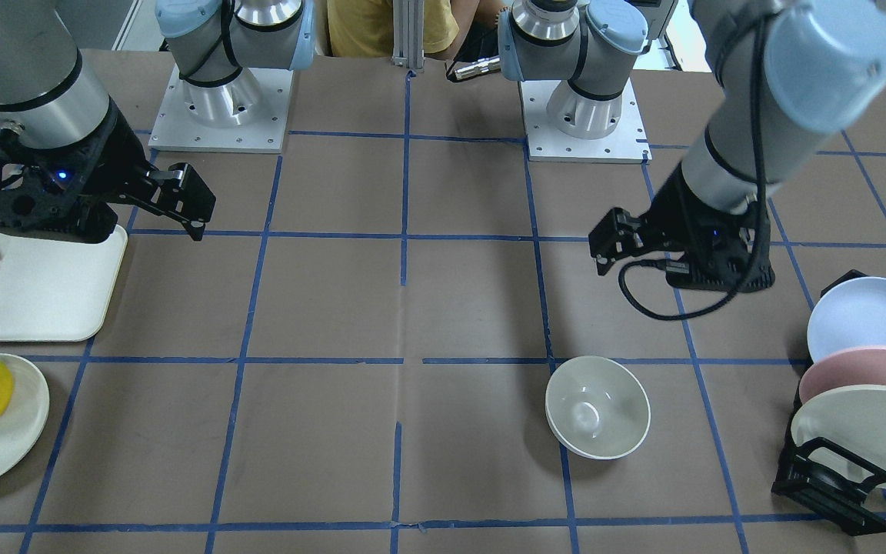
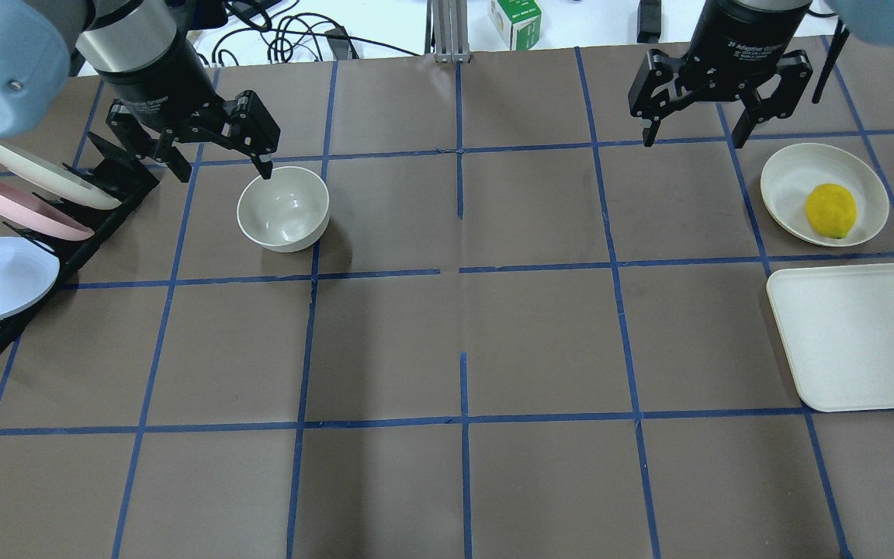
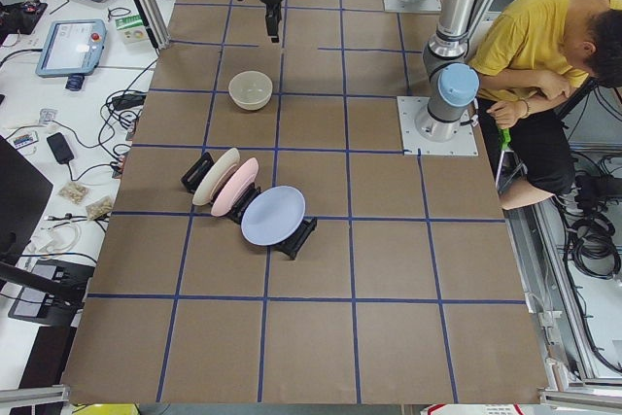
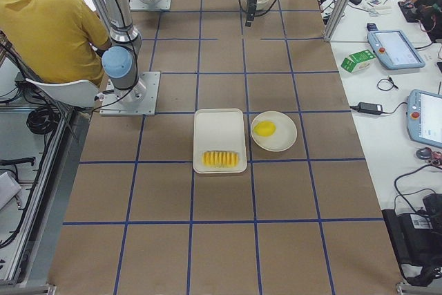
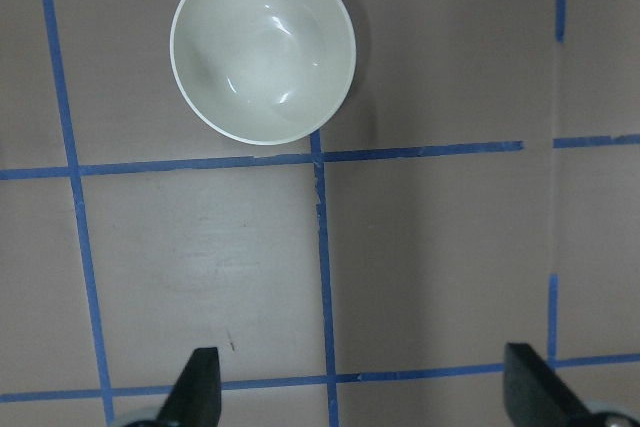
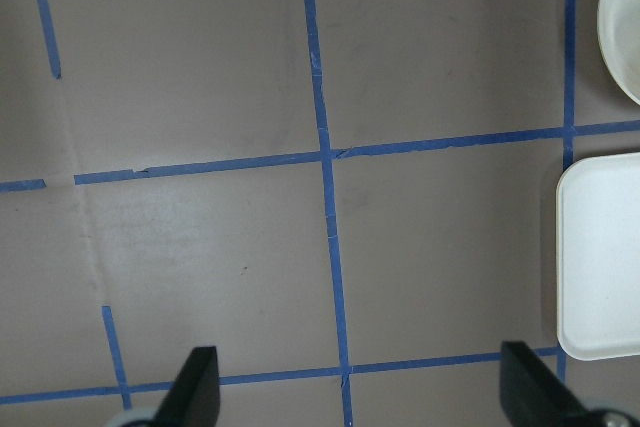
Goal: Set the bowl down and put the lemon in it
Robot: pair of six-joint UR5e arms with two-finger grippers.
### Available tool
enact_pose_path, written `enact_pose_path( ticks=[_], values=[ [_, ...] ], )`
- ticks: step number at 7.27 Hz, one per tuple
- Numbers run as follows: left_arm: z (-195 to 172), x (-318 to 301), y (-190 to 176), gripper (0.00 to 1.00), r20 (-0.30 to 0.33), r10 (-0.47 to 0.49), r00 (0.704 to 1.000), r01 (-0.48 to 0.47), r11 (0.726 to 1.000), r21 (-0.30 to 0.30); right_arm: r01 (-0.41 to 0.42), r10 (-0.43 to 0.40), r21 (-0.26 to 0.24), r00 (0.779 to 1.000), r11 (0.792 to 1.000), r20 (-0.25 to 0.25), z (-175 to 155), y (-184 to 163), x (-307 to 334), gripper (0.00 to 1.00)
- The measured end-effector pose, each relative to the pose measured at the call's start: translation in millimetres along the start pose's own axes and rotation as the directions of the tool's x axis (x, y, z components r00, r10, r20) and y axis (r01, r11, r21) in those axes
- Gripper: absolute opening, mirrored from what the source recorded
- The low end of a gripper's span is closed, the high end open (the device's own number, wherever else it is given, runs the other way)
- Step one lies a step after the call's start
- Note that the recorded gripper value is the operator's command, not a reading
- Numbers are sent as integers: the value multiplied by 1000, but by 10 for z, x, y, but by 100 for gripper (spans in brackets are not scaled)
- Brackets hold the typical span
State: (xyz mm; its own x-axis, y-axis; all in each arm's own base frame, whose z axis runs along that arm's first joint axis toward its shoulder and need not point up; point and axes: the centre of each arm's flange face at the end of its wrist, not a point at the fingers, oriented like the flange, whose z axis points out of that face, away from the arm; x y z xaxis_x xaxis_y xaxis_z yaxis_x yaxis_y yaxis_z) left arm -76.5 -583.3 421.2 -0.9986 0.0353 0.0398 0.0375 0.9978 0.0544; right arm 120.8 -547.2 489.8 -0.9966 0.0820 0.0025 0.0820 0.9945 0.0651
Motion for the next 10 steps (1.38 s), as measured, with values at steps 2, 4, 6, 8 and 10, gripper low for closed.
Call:
enact_pose_path(
  ticks=[2,4,6,8,10],
  values=[
    [769,-430,-599,100,3,20,1000,-20,1000,19,7,-7,-1,1000,1000,5,26,-26,-11,100],
    [1405,-618,-928,100,3,30,1000,-30,999,29,-6,6,5,1000,1000,2,45,-64,17,100],
    [1797,-733,-984,99,-9,41,999,-41,999,-8,-32,32,-11,999,999,-14,161,-181,178,100],
    [2001,-743,-916,81,-23,34,999,-35,998,-43,-97,97,-1,995,995,-9,216,-414,852,100],
    [2082,-728,-875,40,-33,35,999,-37,998,-50,-65,66,48,997,997,-34,465,-799,1482,100]
  ],
)
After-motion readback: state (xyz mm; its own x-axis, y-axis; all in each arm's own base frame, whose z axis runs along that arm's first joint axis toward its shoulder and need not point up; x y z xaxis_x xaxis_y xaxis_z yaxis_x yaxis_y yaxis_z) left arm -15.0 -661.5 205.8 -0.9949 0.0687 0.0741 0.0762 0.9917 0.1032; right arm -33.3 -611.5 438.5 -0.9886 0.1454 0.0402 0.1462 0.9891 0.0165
